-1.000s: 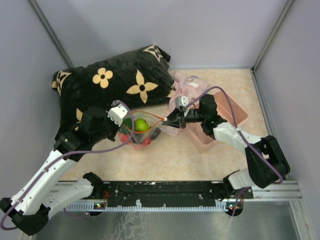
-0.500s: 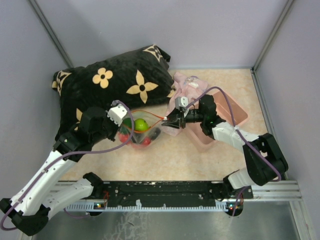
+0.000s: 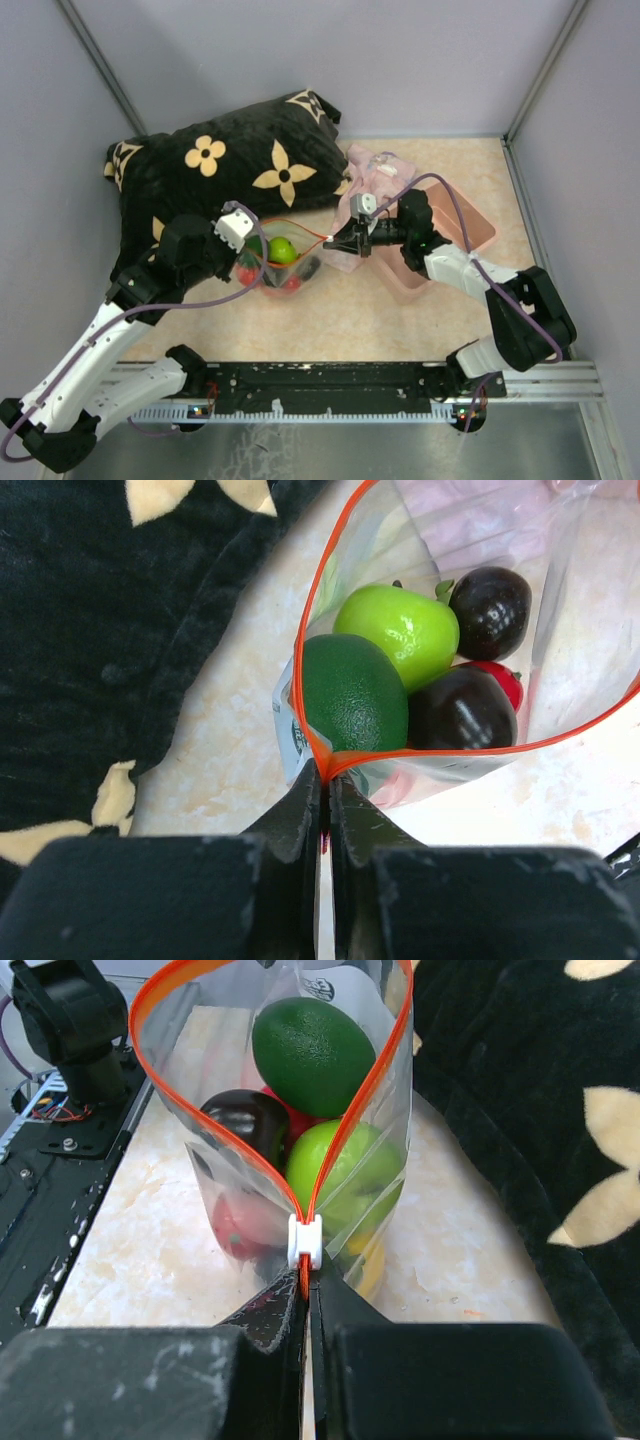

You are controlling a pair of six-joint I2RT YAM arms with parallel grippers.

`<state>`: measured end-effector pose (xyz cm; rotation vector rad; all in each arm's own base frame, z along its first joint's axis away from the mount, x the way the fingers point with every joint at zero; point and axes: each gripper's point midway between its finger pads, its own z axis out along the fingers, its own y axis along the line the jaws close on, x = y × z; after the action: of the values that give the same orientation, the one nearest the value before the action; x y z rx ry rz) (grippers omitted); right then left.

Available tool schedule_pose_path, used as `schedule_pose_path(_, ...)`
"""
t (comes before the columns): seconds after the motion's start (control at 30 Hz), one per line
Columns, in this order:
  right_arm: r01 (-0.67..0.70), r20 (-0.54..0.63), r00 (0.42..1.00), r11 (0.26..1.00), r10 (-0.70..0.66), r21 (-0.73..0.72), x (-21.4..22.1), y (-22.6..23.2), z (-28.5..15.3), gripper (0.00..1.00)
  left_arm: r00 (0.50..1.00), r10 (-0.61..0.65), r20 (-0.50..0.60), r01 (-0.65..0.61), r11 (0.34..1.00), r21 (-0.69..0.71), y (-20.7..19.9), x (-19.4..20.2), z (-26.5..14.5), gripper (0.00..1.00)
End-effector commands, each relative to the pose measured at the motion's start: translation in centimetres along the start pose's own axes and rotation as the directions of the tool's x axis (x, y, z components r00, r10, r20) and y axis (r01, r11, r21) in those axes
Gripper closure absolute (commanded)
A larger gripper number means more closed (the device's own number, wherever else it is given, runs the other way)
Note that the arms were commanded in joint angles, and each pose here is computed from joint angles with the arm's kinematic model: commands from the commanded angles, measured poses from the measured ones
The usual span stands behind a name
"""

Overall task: Place the food in the zip-top bag and seal the zipper
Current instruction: Zip the zipper food storage bag at the center of the board.

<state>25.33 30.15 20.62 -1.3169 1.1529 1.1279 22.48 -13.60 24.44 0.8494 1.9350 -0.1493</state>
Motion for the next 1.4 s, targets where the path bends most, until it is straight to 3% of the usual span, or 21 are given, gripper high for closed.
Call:
schedule_pose_path(0.0, 0.085, 0.016, 0.996, 0.996, -0.085, 0.014, -1.9, -1.1, -0.2, 1.0, 0.99, 0.024, 0.141, -0.027, 0.999, 0.026, -0.1, -3.3, -0.5, 0.68)
schedule_pose_path(0.17, 0.072, -0.001, 0.997, 0.997, -0.072, 0.009, -1.9, -1.1, -0.2, 1.0, 0.973, 0.071, 0.219, -0.095, 0.99, 0.101, -1.1, -5.9, -0.7, 0.54)
schedule_pose_path(0.43, 0.038, -0.043, 0.998, 0.999, -0.037, 0.025, -2.2, -1.5, -0.4, 1.0, 0.962, 0.092, 0.258, -0.158, 0.956, 0.247, -3.3, -9.3, 1.6, 0.43)
schedule_pose_path(0.93, 0.035, -0.037, 0.999, 0.996, -0.032, 0.088, -4.1, -1.2, -1.2, 1.0, 0.94, 0.013, 0.34, -0.173, 0.879, 0.444, -8.7, -13.7, 6.4, 0.4)
schedule_pose_path(1.37, -0.004, -0.055, 0.998, 0.993, 0.01, 0.122, -4.3, -1.3, -1.5, 1.0, 0.949, 0.013, 0.314, -0.175, 0.853, 0.492, -11.7, -14.2, 8.4, 0.43)
